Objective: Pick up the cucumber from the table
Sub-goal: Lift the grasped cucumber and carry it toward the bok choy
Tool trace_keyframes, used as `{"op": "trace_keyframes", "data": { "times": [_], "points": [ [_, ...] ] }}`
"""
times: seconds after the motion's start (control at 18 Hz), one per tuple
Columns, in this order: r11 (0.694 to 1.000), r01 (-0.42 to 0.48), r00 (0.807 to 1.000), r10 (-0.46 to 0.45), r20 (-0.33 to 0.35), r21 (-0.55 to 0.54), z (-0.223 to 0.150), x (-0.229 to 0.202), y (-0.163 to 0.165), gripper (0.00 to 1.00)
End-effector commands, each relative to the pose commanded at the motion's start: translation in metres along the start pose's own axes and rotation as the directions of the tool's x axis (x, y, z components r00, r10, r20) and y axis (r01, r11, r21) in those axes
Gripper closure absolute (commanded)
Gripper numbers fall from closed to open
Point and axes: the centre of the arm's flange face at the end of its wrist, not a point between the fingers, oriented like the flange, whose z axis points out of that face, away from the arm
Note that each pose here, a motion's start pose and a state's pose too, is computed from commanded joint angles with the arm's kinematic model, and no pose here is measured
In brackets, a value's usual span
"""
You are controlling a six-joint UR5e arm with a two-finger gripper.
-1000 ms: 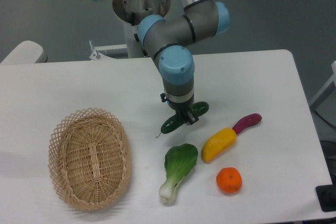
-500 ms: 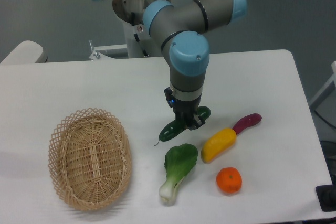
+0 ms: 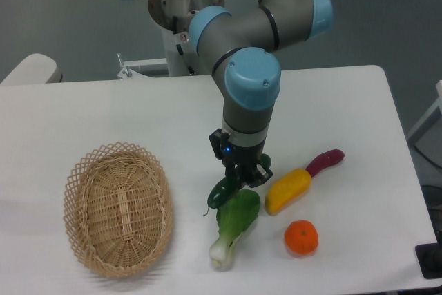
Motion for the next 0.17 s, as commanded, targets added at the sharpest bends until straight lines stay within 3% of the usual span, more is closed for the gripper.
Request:
{"op": "trace_keyframes", "data": {
  "times": [0.17],
  "points": [
    [1.0,0.002,1.0,-0.002,-0.002,-0.003,0.0006,-0.0018,0.0038,0.89]
  ]
}}
